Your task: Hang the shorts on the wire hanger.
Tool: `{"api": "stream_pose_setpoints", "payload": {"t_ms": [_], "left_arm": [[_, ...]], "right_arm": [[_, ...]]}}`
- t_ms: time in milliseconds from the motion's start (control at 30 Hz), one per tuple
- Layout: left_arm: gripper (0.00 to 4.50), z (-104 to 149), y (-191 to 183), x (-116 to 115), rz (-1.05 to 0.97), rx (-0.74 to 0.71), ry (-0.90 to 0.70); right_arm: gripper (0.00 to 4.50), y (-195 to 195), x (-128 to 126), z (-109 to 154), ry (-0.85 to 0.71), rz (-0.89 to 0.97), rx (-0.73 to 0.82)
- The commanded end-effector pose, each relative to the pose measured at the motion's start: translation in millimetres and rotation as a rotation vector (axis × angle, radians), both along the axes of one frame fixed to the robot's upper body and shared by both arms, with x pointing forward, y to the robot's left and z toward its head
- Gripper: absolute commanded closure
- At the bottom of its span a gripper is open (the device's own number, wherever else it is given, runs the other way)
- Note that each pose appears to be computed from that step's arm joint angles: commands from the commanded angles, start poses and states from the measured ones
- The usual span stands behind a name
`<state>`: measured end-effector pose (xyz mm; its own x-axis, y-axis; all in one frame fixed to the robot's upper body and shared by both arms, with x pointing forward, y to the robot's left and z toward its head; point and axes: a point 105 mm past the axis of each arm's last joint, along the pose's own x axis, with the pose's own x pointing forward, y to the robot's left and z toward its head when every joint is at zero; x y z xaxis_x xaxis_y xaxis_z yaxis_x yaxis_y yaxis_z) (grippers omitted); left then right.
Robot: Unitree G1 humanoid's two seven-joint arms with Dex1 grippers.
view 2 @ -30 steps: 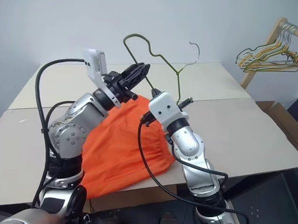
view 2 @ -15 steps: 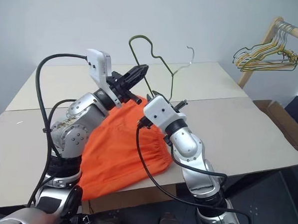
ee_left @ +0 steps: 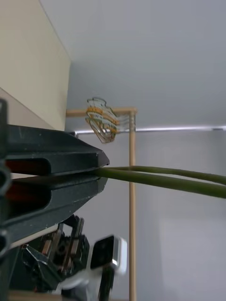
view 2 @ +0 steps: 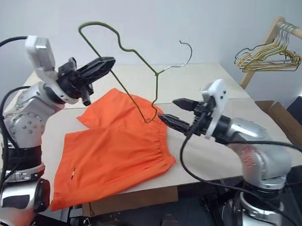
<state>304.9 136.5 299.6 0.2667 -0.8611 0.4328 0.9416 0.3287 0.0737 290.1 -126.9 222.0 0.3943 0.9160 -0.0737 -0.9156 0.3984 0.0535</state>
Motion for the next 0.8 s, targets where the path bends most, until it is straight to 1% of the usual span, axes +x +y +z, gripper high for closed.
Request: {"api": "stream_pose_setpoints", "payload": {"t_ms": [33, 100, 167, 233, 367, 533, 667, 800], "left_arm": [[4.5, 22.4, 14.3, -14.5, -0.082, -0.091, -0.068], [4.5, 28.1, 20.2, -16.2, -0.103, -0.147, -0.063], [4.5, 31.5, 23.6, -18.9, -0.117, -0.187, -0.061], [4.5, 31.4, 23.1, -21.4, -0.119, -0.196, -0.064], [4.5, 30.0, 20.7, -25.0, -0.116, -0.206, -0.063], [4.5, 25.7, 16.8, -24.4, -0.118, -0.212, -0.042], [4.5, 23.1, 12.7, -24.3, -0.124, -0.208, -0.038], [4.5, 22.5, 10.7, -23.5, -0.137, -0.211, -0.032]], "right_arm": [[0.05, -2.3, -5.5, 0.5, 0.064, 0.158, -0.036], [0.05, -4.4, 0.9, -6.5, 0.093, 0.181, -0.059], [0.05, -4.5, 7.0, -11.2, 0.129, 0.205, -0.04], [0.05, -1.2, 12.0, -14.7, 0.145, 0.227, -0.025], [0.05, 14.0, 19.6, -18.1, 0.11, 0.248, -0.045], [0.05, 34.4, 31.7, -13.5, 0.107, 0.249, -0.005], [0.05, 43.4, 31.1, -1.7, 0.11, 0.291, 0.038], [0.05, 46.8, 27.5, 1.9, 0.099, 0.322, 0.043]]}}
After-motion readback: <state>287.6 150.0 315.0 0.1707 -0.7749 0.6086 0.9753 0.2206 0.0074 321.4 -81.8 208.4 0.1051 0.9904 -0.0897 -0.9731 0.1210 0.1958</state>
